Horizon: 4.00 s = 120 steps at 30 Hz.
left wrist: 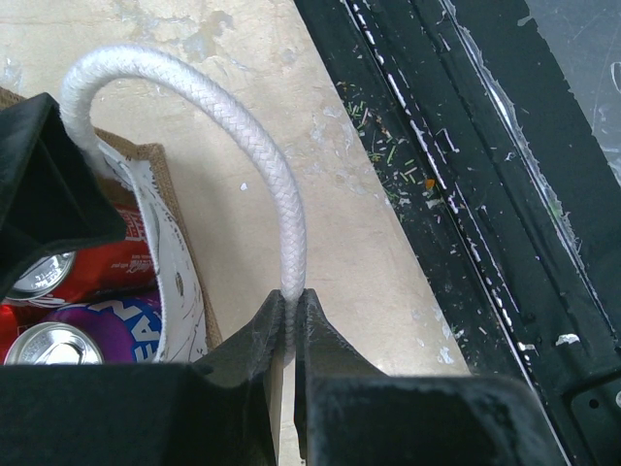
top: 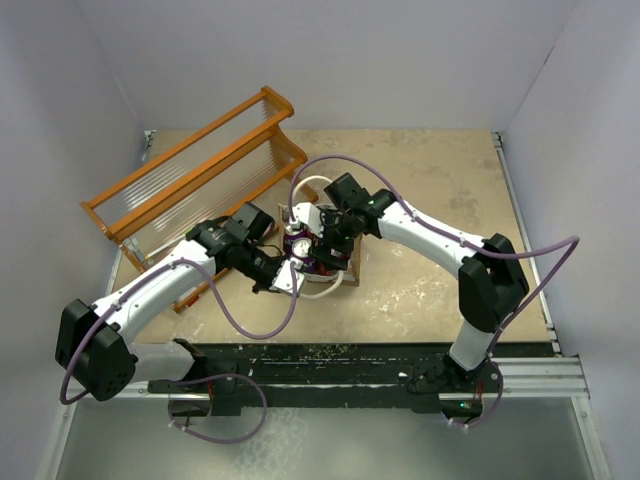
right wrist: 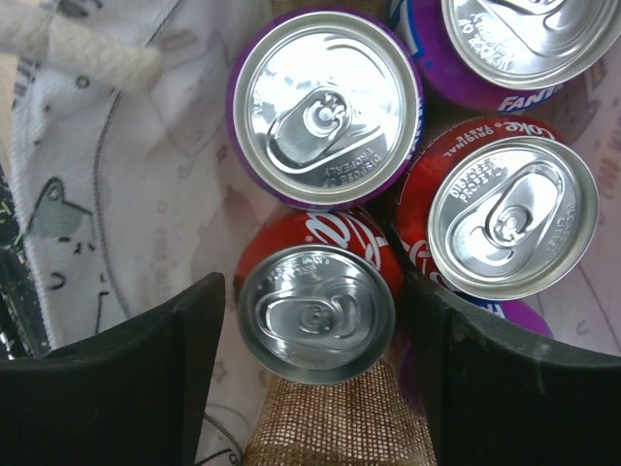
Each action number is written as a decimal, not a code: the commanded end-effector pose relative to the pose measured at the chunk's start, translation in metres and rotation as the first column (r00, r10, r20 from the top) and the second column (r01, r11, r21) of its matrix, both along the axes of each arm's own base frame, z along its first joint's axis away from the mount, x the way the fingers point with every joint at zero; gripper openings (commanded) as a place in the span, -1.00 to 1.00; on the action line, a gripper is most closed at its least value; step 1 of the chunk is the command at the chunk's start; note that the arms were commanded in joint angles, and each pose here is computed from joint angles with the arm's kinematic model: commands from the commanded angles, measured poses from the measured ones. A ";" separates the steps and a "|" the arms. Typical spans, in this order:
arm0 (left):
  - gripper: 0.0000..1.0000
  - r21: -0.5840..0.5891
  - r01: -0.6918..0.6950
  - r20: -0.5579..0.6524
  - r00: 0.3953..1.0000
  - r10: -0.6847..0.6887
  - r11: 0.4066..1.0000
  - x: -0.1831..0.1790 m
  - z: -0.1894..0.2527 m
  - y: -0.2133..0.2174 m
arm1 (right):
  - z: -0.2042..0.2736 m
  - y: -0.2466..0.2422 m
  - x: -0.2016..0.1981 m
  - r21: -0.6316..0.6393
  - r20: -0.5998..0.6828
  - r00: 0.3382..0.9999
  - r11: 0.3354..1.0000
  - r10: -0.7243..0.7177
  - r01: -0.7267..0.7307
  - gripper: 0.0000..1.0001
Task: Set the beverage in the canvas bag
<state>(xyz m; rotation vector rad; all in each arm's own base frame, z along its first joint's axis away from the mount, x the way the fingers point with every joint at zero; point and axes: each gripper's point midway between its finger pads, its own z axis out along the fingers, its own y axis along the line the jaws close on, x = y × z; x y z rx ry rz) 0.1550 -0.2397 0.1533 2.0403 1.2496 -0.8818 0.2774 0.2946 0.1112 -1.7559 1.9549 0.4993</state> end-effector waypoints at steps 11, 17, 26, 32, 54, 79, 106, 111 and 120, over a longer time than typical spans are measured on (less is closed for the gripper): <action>-0.97 -0.026 0.002 -0.011 1.000 -0.003 1.000 -0.008 0.007 0.001 | 0.047 0.004 -0.009 0.082 0.037 0.999 0.996 0.025 -0.028 0.76; -0.97 -0.022 0.000 -0.014 1.000 0.000 1.000 -0.007 0.006 0.000 | 0.064 0.003 -0.014 0.095 0.052 0.997 0.994 0.049 -0.054 0.65; -0.97 -0.022 -0.012 -0.014 1.000 0.011 1.000 -0.004 0.009 -0.001 | 0.089 -0.004 -0.007 0.109 0.116 0.993 0.994 -0.011 -0.002 0.59; -0.94 -0.016 -0.042 -0.006 0.999 0.042 0.999 0.003 0.019 -0.003 | 0.114 -0.017 0.005 0.138 0.170 0.982 0.989 -0.077 0.054 0.59; 0.18 -0.029 -0.157 0.103 0.982 0.159 0.987 0.015 0.070 0.008 | 0.189 -0.166 0.065 0.420 0.228 0.783 0.784 -0.579 0.457 0.71; 0.98 -0.477 -0.879 0.060 -0.022 0.998 0.009 0.178 0.183 0.173 | 0.218 -0.362 0.079 0.649 0.180 -0.051 0.079 -0.982 0.756 1.00; 0.98 -0.570 -0.790 -0.191 -0.138 0.972 -0.224 0.148 0.166 0.226 | 0.234 -0.390 0.061 0.760 0.196 -0.228 0.001 -0.954 0.650 1.00; 0.98 -0.627 -0.746 -0.172 -0.148 0.974 -0.224 0.135 0.175 0.232 | 0.232 -0.381 0.050 0.770 0.210 -0.147 0.071 -0.967 0.634 1.00; 0.98 -0.599 -0.769 -0.169 -0.148 0.974 -0.221 0.133 0.175 0.233 | 0.236 -0.394 0.030 0.790 0.205 -0.127 0.088 -0.970 0.606 1.00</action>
